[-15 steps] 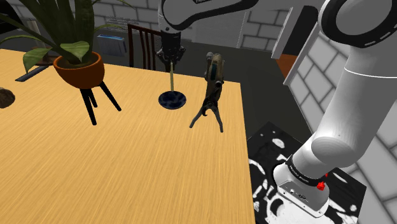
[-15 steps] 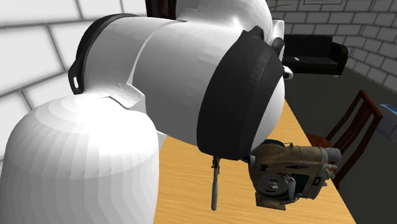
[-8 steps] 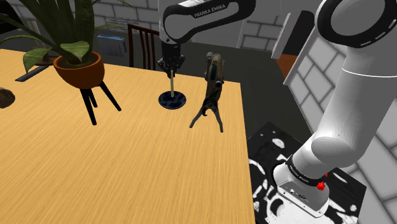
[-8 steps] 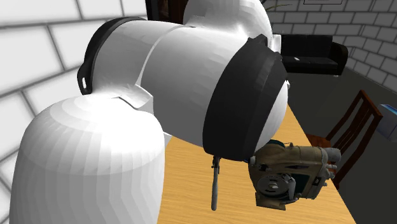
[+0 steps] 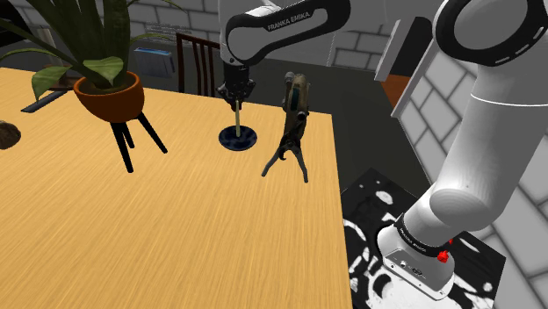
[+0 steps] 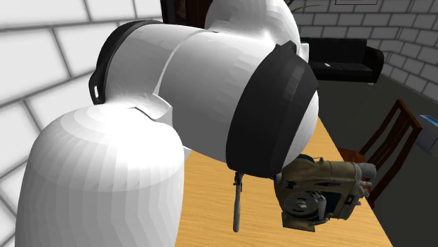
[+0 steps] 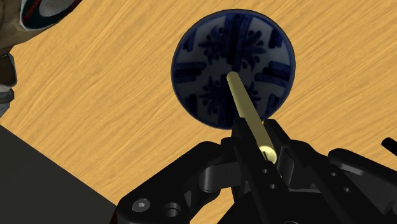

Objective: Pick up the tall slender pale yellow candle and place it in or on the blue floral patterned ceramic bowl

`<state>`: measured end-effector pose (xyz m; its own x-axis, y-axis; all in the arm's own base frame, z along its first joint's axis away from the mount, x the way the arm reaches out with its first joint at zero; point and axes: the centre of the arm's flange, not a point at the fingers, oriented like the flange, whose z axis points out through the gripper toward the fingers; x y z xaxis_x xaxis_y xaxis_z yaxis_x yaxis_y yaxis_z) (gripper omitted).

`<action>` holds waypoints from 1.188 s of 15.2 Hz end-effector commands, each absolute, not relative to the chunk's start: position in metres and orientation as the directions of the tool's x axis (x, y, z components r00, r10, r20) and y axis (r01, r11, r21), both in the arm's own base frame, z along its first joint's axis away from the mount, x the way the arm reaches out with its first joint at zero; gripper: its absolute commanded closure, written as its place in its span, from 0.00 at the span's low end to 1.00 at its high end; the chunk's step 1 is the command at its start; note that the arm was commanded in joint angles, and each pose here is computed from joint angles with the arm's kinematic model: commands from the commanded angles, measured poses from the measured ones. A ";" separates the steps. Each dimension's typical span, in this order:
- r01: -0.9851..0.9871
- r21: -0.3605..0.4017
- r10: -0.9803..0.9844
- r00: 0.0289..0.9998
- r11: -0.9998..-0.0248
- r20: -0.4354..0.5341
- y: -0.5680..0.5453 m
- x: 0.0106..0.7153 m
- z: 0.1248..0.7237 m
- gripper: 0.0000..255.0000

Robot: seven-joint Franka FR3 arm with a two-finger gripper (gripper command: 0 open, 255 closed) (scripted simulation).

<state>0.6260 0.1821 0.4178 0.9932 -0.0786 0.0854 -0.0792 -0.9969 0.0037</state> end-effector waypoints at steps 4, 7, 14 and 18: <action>-0.079 0.004 -0.079 0.993 -0.997 0.085 0.182 0.626 0.418 0.00; -0.079 0.004 -0.079 0.993 -0.997 0.085 0.182 0.626 0.418 0.00; -0.079 0.004 -0.079 0.993 -0.997 0.085 0.183 0.622 0.468 0.00; -0.079 0.004 -0.079 0.993 -0.997 0.085 0.183 0.622 0.468 0.00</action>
